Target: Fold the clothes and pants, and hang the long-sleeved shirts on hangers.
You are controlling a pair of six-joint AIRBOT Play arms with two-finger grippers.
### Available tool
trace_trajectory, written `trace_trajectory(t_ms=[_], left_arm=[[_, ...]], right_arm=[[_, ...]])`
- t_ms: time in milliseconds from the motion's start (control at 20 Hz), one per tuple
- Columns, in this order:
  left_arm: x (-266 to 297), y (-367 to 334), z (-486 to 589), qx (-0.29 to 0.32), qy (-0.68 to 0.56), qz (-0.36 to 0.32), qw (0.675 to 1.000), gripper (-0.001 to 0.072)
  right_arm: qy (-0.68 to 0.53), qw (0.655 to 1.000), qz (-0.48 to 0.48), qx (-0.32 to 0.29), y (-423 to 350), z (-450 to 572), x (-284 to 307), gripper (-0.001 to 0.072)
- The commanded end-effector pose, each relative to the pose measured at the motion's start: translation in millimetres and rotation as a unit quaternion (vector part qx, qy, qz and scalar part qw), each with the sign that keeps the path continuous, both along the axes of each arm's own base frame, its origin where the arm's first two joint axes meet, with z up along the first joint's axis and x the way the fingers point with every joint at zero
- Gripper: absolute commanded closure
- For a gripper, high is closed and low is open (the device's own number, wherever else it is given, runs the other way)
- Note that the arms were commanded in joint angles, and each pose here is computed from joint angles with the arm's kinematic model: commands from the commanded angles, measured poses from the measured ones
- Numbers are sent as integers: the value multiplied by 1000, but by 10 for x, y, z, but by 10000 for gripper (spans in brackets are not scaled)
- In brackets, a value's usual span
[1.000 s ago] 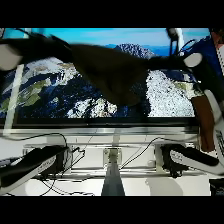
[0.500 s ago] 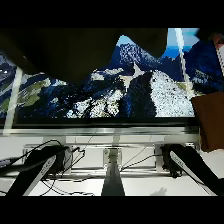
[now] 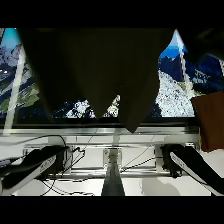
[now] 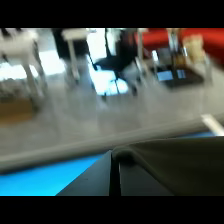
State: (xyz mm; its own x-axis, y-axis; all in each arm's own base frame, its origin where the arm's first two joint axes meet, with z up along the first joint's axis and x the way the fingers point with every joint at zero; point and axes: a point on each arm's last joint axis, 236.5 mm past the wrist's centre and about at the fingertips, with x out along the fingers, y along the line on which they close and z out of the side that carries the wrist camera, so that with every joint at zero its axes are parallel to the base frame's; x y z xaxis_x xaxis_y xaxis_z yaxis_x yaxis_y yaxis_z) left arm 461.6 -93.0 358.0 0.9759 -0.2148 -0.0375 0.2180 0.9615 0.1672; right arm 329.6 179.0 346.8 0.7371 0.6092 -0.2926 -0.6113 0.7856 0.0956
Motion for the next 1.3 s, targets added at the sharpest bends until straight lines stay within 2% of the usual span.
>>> trace_trajectory(t_ms=[0,200,300,400,450,550,650,800,900,950,1100,1250], left_arm=[[704,-793,-1141,62,60,-60,994,696],[923,-1728,-1481,34,-17,-113,993,696],[920,-1927,-1667,-12,5,-122,992,694],[951,-1941,-1887,-66,53,-114,990,688],[935,-1950,-1997,-78,82,-114,987,605],[833,-1970,-2274,-62,149,-127,979,-9],[545,-2020,-2696,-68,271,-142,950,-1],[-82,-1985,-3377,-25,449,-159,879,1],[-342,-1930,-3613,0,508,-164,846,6],[-349,-1901,-3673,1,516,-162,841,11],[-294,-1860,-3914,-62,557,-126,819,12],[-424,-2256,-4144,-184,616,-139,753,11]], right_arm=[[112,989,-55,-79,-193,-1030,566,687],[165,968,-128,-142,-502,-1888,1256,686],[171,959,-189,-124,-851,-2050,1552,686],[188,942,-269,-75,-1394,-2116,1730,686],[198,930,-305,-56,-1694,-2144,1754,686],[215,905,-366,-33,-2293,-2181,1702,686],[237,882,-406,-26,-2759,-2260,1561,686],[279,858,-432,-25,-3073,-2400,1339,686],[295,852,-433,-27,-3098,-2463,1274,686],[296,852,-432,-27,-3093,-2465,1275,686],[298,855,-424,-7,-3006,-2457,1305,686],[298,856,-423,-7,-3003,-2454,1306,686]])
